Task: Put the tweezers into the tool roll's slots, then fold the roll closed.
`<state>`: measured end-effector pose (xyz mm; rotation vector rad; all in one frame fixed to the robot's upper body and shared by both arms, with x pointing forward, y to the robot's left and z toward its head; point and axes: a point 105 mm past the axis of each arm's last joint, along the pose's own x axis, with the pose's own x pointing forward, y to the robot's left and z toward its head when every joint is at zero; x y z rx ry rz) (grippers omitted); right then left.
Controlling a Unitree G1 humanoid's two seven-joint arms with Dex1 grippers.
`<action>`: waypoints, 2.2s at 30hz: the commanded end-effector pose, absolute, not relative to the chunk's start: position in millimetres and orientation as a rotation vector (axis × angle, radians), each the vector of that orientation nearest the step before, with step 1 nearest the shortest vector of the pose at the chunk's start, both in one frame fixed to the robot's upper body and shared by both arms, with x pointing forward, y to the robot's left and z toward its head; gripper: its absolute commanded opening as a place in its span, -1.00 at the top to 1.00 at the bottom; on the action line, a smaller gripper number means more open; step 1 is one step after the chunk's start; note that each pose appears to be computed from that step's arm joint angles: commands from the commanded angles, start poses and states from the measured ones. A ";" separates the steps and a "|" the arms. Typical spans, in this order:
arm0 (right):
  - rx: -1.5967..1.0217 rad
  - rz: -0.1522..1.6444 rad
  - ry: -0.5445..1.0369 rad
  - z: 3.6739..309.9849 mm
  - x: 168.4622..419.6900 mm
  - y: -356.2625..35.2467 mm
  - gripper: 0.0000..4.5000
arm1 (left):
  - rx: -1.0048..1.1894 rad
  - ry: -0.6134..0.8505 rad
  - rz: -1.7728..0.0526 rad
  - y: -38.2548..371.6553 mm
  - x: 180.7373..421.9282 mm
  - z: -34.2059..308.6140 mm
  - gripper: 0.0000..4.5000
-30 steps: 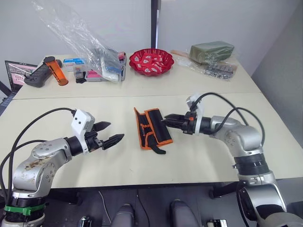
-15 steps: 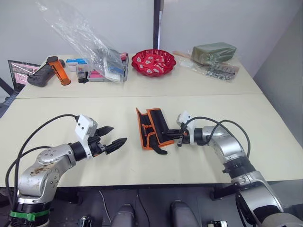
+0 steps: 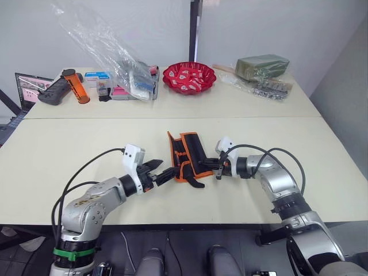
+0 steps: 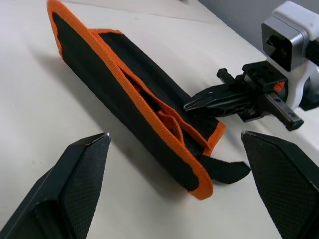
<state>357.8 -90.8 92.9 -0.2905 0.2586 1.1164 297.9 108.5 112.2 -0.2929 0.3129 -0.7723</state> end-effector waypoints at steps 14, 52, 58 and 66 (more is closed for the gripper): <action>-0.285 1.139 0.245 101.3 346.1 -88.0 1.00 | -0.267 0.359 -0.686 105.5 316.0 112.4 0.98; -0.393 1.132 0.295 82.4 336.0 -63.9 1.00 | 0.029 0.433 -1.012 100.8 338.4 142.2 0.98; -0.371 1.121 0.298 83.8 337.7 -63.7 1.00 | 0.061 0.462 -1.009 81.0 339.5 122.1 0.98; -0.358 1.111 0.292 89.0 340.4 -61.3 1.00 | 0.005 0.435 -1.039 45.7 348.0 122.3 0.98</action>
